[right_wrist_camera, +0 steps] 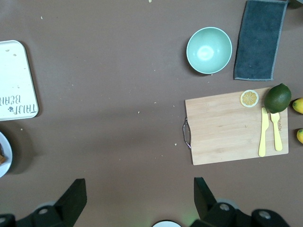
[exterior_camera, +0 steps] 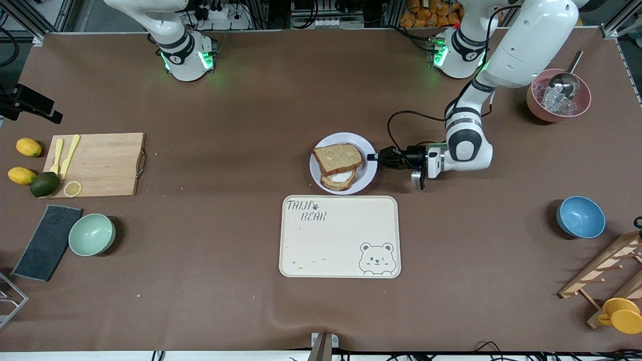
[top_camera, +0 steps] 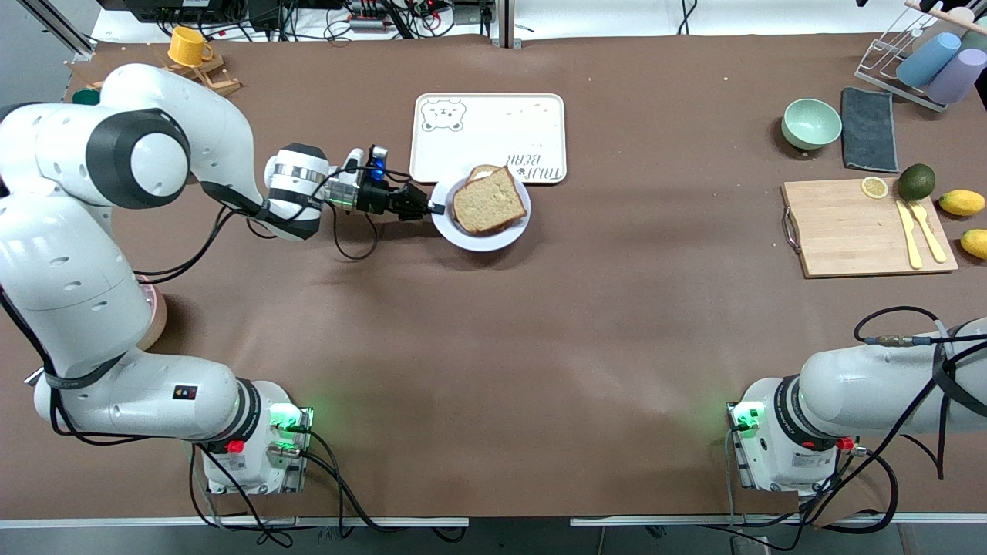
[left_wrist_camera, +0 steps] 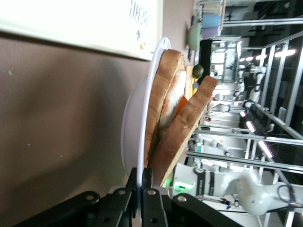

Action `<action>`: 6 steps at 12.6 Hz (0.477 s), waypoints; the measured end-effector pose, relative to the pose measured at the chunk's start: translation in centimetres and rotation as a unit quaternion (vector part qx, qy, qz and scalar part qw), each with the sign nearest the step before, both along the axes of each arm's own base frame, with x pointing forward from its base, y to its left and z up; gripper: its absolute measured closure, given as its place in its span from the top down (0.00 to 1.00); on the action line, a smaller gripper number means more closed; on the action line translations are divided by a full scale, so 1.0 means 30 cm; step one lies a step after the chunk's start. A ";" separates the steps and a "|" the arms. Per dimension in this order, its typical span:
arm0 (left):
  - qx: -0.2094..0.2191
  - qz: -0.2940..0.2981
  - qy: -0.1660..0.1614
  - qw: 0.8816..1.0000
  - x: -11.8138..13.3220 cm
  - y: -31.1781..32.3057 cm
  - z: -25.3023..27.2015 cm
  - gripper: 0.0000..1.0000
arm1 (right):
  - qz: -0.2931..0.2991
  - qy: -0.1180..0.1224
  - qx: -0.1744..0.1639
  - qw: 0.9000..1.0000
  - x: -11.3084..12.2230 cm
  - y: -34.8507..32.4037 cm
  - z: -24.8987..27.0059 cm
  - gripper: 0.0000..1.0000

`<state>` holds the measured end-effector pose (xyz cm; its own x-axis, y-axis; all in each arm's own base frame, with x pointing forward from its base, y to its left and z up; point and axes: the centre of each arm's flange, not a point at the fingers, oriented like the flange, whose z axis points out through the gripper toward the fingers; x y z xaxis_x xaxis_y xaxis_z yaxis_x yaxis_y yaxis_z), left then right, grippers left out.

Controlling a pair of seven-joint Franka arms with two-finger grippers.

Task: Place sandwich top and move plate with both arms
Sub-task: 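Slide the plate with the left gripper onto the bear tray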

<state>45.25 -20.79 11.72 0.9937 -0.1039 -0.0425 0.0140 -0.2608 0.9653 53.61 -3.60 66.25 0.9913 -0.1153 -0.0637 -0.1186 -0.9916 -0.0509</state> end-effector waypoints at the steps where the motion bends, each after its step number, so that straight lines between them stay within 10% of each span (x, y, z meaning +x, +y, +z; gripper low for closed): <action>1: -0.007 0.006 0.001 1.000 0.011 0.022 0.006 0.05 | 0.000 0.000 0.000 1.000 0.001 0.000 -0.001 1.00; 6: -0.022 0.054 0.012 0.998 0.121 0.132 0.056 0.05 | 0.000 0.001 0.000 1.000 0.002 0.000 -0.004 1.00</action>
